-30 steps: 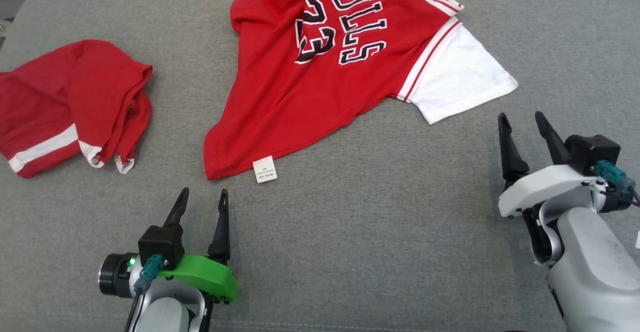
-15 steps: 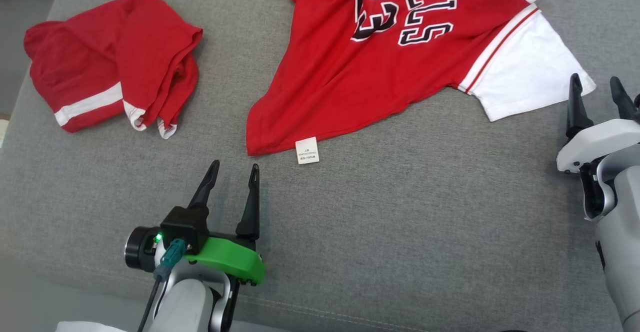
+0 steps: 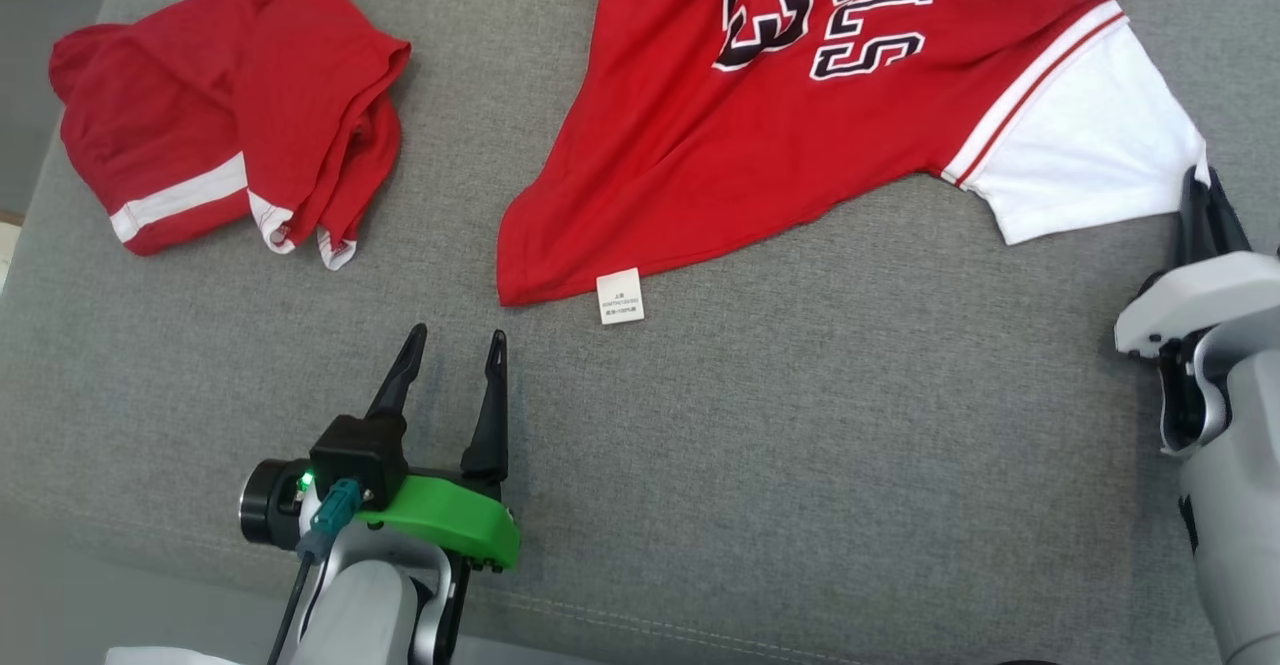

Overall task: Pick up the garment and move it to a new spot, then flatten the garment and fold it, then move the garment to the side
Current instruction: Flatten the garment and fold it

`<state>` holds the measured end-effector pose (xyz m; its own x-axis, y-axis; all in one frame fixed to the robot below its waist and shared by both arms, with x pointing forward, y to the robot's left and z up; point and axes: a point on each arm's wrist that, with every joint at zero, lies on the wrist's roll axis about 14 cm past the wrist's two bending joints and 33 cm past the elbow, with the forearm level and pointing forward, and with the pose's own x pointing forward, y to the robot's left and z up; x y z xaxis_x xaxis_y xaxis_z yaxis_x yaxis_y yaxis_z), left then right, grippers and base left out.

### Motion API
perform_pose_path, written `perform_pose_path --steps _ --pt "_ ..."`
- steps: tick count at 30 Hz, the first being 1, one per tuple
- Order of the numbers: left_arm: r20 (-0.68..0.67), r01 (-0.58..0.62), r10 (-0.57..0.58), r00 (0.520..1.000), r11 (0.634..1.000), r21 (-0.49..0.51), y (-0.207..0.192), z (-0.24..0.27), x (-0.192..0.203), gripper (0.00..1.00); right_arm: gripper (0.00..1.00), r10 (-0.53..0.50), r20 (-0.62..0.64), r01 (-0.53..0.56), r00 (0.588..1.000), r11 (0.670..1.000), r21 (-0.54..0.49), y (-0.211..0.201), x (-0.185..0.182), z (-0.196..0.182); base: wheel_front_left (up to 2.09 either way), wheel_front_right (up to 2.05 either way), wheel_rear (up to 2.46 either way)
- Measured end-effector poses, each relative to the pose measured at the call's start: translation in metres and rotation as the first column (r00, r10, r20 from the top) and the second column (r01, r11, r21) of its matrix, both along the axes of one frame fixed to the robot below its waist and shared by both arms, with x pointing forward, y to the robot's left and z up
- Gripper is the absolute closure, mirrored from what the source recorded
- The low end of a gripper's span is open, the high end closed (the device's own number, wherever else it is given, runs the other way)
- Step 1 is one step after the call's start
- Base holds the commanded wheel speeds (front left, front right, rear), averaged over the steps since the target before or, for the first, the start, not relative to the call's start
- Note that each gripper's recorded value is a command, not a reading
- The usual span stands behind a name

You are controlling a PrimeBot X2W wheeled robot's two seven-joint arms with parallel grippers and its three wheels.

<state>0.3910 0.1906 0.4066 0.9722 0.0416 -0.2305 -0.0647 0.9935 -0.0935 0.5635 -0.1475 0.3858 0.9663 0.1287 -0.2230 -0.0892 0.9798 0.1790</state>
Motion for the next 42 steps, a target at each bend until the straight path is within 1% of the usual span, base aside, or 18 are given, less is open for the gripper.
perform_pose_path --steps 5,11,17,25,30,31,32,33,37,42 --pt "-0.010 -0.001 0.001 1.000 1.000 -0.011 -0.001 -0.002 -0.008 0.00 1.00 -0.063 -0.008 0.063 0.998 0.997 0.033 -0.017 -0.035 0.000 0.00 0.00 0.00" --pt "-0.028 0.023 -0.024 0.999 0.999 -0.037 -0.010 -0.007 -0.019 0.00 1.00 -0.120 -0.032 0.121 0.992 0.992 0.028 -0.039 -0.090 0.000 0.00 0.00 0.00" --pt "-0.015 0.072 -0.073 0.997 0.996 -0.056 -0.027 -0.003 -0.023 0.00 1.00 -0.160 -0.027 0.161 0.987 0.987 0.026 -0.055 -0.134 0.009 0.00 0.00 0.00" --pt "0.000 0.112 -0.112 0.994 0.991 -0.070 -0.042 0.002 -0.033 0.00 1.00 -0.224 -0.013 0.224 0.975 0.974 0.042 -0.072 -0.174 0.020 0.00 0.00 0.00" --pt "0.005 0.116 -0.116 0.993 0.990 -0.074 -0.044 0.004 -0.043 0.00 1.00 -0.243 -0.019 0.244 0.970 0.969 0.050 -0.075 -0.197 0.020 0.00 0.00 0.00" --pt "0.008 0.117 -0.116 0.993 0.990 -0.076 -0.044 0.005 -0.044 0.00 0.57 -0.246 -0.018 0.247 0.969 0.968 0.052 -0.076 -0.201 0.021 0.00 0.00 0.00" --pt "0.011 0.118 -0.118 0.993 0.990 -0.077 -0.045 0.006 -0.045 0.00 0.27 -0.250 -0.014 0.250 0.968 0.967 0.054 -0.077 -0.202 0.022 0.00 0.00 0.00" --pt "0.014 0.120 -0.119 0.993 0.990 -0.078 -0.045 0.007 -0.046 0.00 0.00 -0.256 -0.003 0.256 0.967 0.965 0.055 -0.079 -0.203 0.025 0.00 0.00 0.00" --pt "0.034 0.136 -0.134 0.990 0.987 -0.080 -0.051 0.013 -0.045 0.00 0.00 -0.266 0.055 0.264 0.962 0.964 0.037 -0.086 -0.203 0.043 0.00 0.00 0.00" --pt "0.062 0.150 -0.145 0.987 0.985 -0.080 -0.054 0.021 -0.041 0.00 0.00 -0.259 0.093 0.259 0.961 0.966 0.019 -0.087 -0.202 0.053 0.00 0.00 0.00"
